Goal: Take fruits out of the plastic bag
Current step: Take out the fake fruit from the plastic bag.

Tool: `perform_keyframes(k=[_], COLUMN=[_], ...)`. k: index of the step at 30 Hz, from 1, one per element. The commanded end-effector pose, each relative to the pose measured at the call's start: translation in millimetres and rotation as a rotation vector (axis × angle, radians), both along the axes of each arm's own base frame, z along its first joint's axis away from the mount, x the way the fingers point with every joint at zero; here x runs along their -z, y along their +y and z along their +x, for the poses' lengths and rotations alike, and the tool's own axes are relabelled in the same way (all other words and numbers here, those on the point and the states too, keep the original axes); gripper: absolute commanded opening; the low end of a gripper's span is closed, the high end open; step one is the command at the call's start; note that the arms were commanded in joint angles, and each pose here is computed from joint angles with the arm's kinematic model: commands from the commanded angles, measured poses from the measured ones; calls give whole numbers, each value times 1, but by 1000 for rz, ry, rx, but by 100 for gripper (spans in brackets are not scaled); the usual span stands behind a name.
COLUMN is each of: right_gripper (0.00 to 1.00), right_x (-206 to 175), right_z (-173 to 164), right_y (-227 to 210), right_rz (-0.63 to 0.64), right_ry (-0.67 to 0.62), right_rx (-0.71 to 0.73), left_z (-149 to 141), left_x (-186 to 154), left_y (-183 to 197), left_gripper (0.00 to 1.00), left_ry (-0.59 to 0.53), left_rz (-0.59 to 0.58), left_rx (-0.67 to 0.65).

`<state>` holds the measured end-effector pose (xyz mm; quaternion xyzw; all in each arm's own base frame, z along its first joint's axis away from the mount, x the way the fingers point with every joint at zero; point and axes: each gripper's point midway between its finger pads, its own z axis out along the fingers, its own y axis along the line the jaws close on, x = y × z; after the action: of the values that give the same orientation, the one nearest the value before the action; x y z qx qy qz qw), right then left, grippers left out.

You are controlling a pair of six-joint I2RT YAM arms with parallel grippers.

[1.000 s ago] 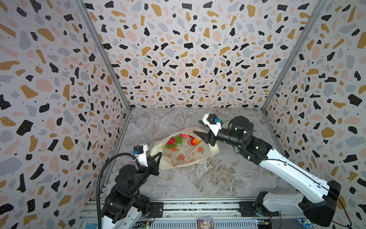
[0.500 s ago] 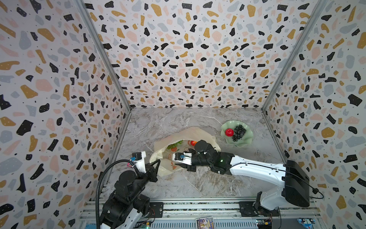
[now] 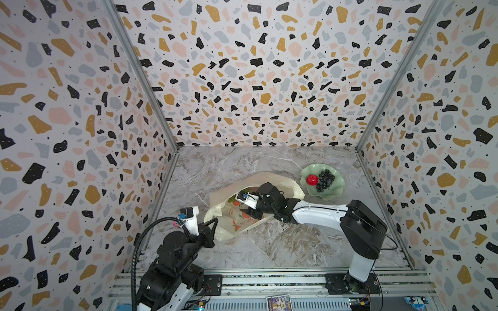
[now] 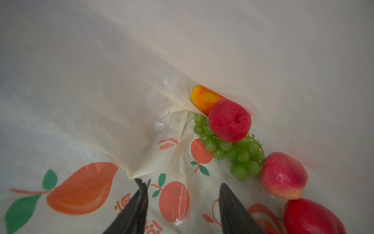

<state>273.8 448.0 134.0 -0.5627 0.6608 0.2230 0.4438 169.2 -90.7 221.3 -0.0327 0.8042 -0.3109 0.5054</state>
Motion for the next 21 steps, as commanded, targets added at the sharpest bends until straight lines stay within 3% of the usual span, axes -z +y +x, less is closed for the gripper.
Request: perform_keyframes(k=[1, 10, 21], right_gripper=[63, 78, 84], right_x=[-25, -12, -1], right_z=[15, 40, 63], right_y=[18, 34, 62], right_rz=[108, 223, 367], right_ry=[11, 73, 216], right_rx=[70, 203, 271], left_z=[1, 2, 2], left_x=[-3, -3, -1], left_y=[1, 0, 0], left_gripper=[0, 0, 0], left_ry=[-21, -20, -16], left_rz=[-13, -13, -13], left_rx=[-10, -8, -9])
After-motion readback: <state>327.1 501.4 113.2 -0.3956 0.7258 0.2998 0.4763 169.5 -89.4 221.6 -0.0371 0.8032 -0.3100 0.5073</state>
